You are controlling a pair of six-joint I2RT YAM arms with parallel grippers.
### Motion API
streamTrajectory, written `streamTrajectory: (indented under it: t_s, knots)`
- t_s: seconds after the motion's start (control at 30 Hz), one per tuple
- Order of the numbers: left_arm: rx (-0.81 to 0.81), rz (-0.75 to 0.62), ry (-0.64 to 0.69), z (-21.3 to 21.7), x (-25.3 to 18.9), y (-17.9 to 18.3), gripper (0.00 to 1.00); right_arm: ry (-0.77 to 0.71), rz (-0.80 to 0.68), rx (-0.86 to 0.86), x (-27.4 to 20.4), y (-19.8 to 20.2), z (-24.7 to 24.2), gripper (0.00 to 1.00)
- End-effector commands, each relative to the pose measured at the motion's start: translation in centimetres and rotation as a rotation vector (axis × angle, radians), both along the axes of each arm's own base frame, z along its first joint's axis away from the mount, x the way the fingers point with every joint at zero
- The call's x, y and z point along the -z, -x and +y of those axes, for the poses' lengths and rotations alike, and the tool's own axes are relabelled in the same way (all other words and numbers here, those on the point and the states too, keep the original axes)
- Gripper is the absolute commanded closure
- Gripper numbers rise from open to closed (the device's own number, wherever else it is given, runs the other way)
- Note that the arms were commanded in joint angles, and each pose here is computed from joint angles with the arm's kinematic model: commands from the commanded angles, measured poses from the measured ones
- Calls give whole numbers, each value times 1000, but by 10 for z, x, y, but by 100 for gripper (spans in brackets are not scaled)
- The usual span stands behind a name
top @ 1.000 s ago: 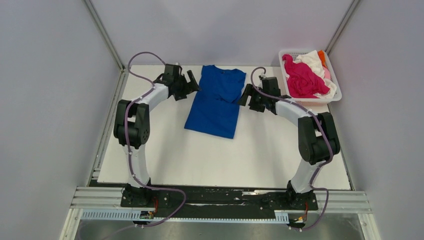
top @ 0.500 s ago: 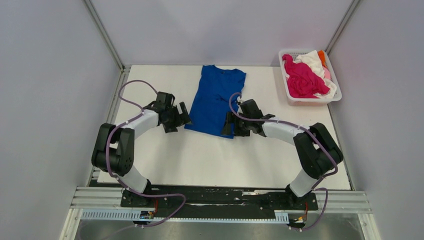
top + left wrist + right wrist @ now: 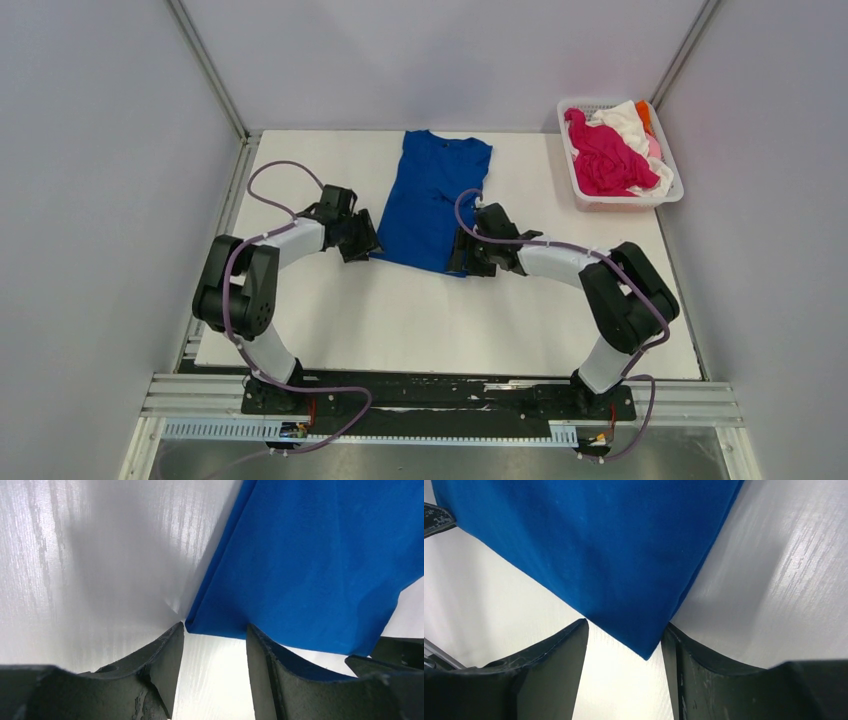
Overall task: Fold and stack the t-shirts
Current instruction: Grab one side of the 2/3 rectangular tshirt with both arms
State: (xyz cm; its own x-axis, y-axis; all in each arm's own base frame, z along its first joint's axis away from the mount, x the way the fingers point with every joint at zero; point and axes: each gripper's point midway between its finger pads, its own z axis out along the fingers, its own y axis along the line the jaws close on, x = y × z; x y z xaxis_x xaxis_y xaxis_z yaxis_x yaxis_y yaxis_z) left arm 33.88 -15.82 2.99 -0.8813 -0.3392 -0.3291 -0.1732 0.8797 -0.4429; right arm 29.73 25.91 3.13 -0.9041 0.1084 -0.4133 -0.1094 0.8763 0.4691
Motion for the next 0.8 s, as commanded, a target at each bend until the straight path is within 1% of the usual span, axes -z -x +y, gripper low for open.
streamTrajectory:
  t_s: [0.0,0.1,0.17,0.23,0.27,0.3,0.33,0.37,0.4,0.43,0.5,0.6,0.63,0.67,0.7,0.73,0.77]
  knots:
    - [-3,39,-51,4,18,1,43,77,37,39,10,11,-14,41]
    - [-10,50,-69,6,22,-3,45,94,31,40,11,13,-18,41]
    - [-10,56,-74,6,25,-5,48,106,28,40,12,14,-20,41]
    - [-12,68,-80,6,29,-5,57,114,27,34,14,14,-21,43]
    - [-12,76,-83,6,31,-5,65,115,29,28,15,15,-20,45]
    - [-12,80,-84,7,32,-3,69,117,28,20,16,16,-19,47]
    - [-11,83,-84,6,32,-2,78,123,28,13,18,16,-19,48]
    - [-11,87,-86,7,34,0,83,129,25,9,19,16,-19,51]
    - [-14,85,-85,7,32,0,95,137,27,5,21,16,-19,56]
    - [-16,90,-87,8,34,3,98,142,34,3,24,16,-19,61]
    - [-23,89,-93,9,31,7,100,135,44,-11,24,19,-16,76]
    - [-23,107,-116,15,30,24,100,127,42,-36,20,30,-14,94]
    - [-27,84,-118,16,21,26,100,122,47,-47,17,35,-15,98]
    - [-20,102,-130,18,24,39,100,119,57,-60,14,41,-17,100]
    - [-18,63,-130,18,11,42,100,106,64,-79,10,49,-17,100]
    - [-15,83,-145,22,15,57,100,86,75,-104,5,58,-17,100]
    - [-11,43,-137,21,2,61,100,55,79,-136,-4,67,-15,100]
